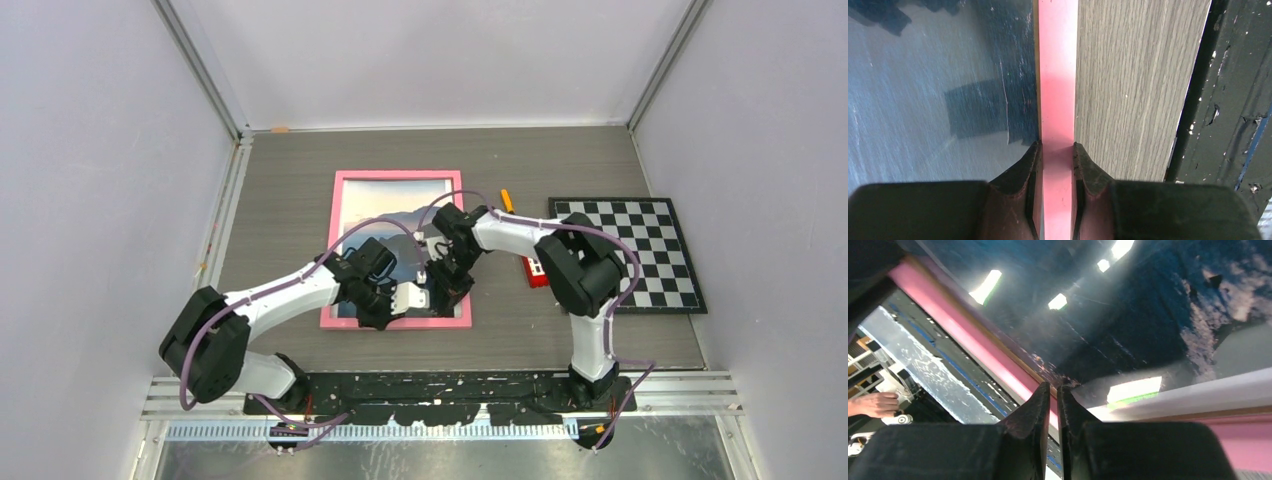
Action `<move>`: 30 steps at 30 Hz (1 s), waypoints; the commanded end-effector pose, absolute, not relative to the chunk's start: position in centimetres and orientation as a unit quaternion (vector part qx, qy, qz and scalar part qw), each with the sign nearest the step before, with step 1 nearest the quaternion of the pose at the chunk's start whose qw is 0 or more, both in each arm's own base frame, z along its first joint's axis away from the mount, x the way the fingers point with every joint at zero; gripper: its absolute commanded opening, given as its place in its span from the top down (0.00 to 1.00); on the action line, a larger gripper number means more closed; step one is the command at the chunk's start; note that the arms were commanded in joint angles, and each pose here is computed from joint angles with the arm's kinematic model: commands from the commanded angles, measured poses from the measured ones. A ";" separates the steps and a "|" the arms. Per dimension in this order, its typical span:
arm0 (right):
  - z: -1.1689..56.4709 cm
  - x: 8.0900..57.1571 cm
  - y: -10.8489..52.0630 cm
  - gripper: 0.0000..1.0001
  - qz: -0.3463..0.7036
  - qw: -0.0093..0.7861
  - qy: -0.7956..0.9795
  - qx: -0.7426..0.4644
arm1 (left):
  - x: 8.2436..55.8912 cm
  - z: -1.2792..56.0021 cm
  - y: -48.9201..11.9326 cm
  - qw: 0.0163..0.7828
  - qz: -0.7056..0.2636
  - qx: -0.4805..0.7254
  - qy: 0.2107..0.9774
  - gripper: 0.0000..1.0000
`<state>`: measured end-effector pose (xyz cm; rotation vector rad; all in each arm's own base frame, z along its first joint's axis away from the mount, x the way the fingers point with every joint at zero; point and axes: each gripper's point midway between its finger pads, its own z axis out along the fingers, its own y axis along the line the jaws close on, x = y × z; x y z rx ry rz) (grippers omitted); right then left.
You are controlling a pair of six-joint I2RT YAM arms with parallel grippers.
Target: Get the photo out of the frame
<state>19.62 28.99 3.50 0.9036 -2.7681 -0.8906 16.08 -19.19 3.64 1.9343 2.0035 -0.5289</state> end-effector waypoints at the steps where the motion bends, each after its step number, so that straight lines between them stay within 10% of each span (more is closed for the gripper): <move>1: 1.1 20.9 27.8 0.86 -0.220 0.038 -0.925 0.307 | 17.3 7.1 -21.5 0.223 -0.208 0.669 0.678 1.00; 30: 2.4 28.3 34.8 0.65 -0.256 -0.093 -0.919 0.284 | 17.3 5.8 -21.4 0.240 -0.216 0.682 0.656 1.00</move>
